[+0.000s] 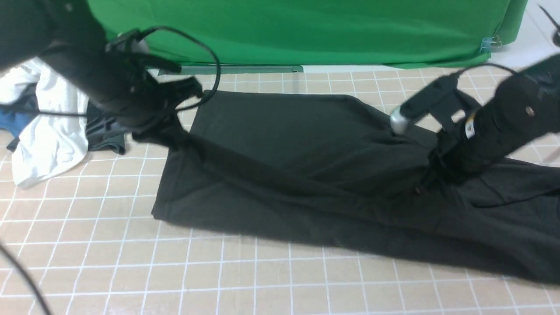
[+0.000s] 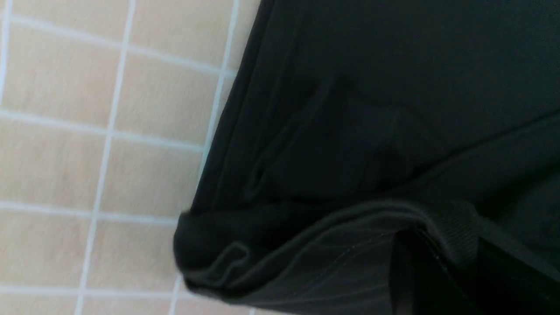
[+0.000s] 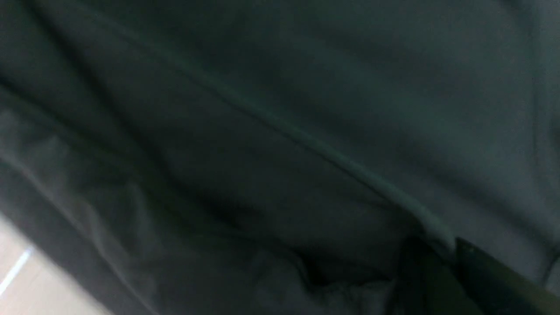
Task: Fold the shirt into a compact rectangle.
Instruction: 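Fold the black garment in half by bringing its near edge over to the far edge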
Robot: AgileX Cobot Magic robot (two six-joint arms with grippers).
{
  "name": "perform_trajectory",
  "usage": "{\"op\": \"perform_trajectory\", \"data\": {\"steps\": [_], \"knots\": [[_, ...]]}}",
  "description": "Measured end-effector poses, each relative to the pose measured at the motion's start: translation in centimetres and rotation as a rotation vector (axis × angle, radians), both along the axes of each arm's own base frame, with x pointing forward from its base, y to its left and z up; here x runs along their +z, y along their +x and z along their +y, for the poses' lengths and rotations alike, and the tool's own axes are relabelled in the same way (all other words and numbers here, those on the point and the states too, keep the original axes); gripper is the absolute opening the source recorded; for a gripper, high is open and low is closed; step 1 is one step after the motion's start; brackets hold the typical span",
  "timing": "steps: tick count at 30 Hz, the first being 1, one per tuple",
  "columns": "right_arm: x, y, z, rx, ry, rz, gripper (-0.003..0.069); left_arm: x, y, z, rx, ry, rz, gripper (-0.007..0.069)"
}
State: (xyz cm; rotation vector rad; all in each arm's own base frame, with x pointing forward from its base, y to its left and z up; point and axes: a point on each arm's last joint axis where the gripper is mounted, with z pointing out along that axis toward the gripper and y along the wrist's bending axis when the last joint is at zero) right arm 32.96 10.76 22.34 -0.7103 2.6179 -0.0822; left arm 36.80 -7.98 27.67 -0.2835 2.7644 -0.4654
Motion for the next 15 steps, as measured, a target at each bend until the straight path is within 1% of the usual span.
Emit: {"op": "perform_trajectory", "data": {"steps": [3, 4, 6, 9, 12, 15], "knots": [[0.4, 3.3, -0.3, -0.009, 0.002, -0.044, 0.0050, -0.1, 2.7, -0.5, 0.009, -0.012, -0.022, 0.0029], [0.2, 3.4, -0.4, -0.009, -0.001, -0.040, 0.0050, -0.4, 3.0, -0.5, 0.008, -0.011, -0.015, 0.0029], [0.6, 5.8, -0.5, -0.012, 0.002, -0.080, 0.0050, -0.8, 4.8, -0.8, 0.007, -0.013, -0.013, 0.0029], [0.4, 8.1, -0.9, -0.026, 0.004, -0.110, 0.0050, -1.5, 7.1, -1.1, 0.034, -0.018, -0.017, 0.0029], [-0.3, 10.4, -1.5, -0.046, 0.009, -0.134, 0.0050, -2.4, 9.4, -0.6, 0.082, -0.033, -0.027, 0.0029], [-0.8, 12.5, -1.9, -0.061, 0.018, -0.174, 0.0050, -3.1, 11.3, 0.6, 0.124, -0.048, -0.043, 0.0029]]}}
